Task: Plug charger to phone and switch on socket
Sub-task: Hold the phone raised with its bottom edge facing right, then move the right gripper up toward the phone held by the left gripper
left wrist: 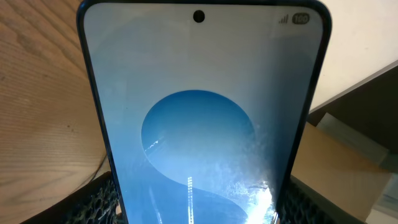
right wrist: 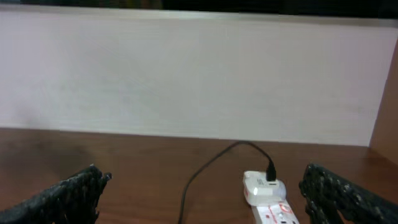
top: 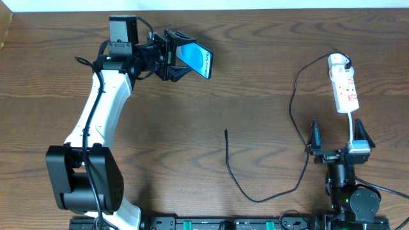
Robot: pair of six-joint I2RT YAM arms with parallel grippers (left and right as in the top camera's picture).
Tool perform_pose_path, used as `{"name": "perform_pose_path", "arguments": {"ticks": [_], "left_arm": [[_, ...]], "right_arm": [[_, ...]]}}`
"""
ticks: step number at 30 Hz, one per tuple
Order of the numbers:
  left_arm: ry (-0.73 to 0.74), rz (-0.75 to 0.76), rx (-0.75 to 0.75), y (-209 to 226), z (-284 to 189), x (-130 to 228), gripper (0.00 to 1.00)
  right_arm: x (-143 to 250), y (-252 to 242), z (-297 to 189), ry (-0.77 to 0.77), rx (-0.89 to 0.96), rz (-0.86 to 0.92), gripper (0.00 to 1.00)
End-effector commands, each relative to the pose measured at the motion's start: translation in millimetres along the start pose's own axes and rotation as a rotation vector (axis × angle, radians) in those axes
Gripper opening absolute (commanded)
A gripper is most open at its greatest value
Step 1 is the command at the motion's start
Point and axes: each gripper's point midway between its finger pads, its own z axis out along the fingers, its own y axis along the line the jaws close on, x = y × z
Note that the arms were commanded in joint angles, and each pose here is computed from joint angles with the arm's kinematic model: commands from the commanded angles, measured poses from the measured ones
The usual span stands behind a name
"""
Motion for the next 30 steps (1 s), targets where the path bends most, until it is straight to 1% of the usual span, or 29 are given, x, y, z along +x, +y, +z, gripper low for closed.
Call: {"name": "perform_pose_path", "arguments": {"ticks": [1, 6, 7, 9, 10, 13, 15, 17, 18, 20, 21, 25, 26, 29, 30], "left_arm": [[0.007, 0.045, 0.032, -14, -8, 8, 0.07], [0.007, 0.045, 0.032, -14, -8, 8, 0.08], [0.007, 0.045, 0.032, -14, -8, 8, 0.07], [0.007, 0.045, 0.032, -14, -8, 8, 0.07], [0.007, 0.045, 0.032, -14, -8, 8, 0.07], [0.007, 0.045, 0.032, -14, -8, 8, 0.07], [0.007, 0.045, 0.032, -14, -8, 8, 0.07], [0.007, 0.045, 0.032, -14, -8, 8, 0.07], [0.007, 0.045, 0.032, -14, -8, 8, 0.07], [0.007, 0.045, 0.032, -14, -8, 8, 0.07], [0.007, 0.045, 0.032, -14, -8, 8, 0.07], [-0.017, 0.044, 0.027, -13, -8, 4, 0.07], [-0.027, 0.044, 0.025, -12, -8, 2, 0.07], [-0.048, 0.044, 0.021, -12, -9, -2, 0.07], [-0.07, 0.043, 0.017, -11, -9, -5, 0.07]], "right_arm": [[-21, 2, 4, 0.013, -0.014, -0.056, 0.99], [-41, 4, 36, 0.126, -0.056, -0.117, 0.99], [-53, 7, 54, 0.154, -0.088, -0.123, 0.99], [-59, 11, 72, 0.182, -0.124, -0.115, 0.99], [-69, 21, 97, 0.208, -0.205, -0.1, 0.99], [-80, 42, 133, 0.258, -0.359, -0.041, 0.99], [-82, 57, 157, 0.324, -0.468, 0.043, 0.99], [-82, 74, 172, 0.377, -0.591, 0.109, 0.99], [-82, 87, 179, 0.397, -0.699, 0.148, 0.99], [-86, 104, 183, 0.374, -0.851, 0.182, 0.99], [-83, 106, 186, 0.368, -0.874, 0.186, 0.99], [-49, 106, 199, 0.425, -0.877, 0.221, 0.99], [-46, 107, 200, 0.431, -0.879, 0.226, 0.99], [-38, 116, 200, 0.473, -0.902, 0.298, 0.99], [-35, 122, 201, 0.507, -0.901, 0.358, 0.99]]}}
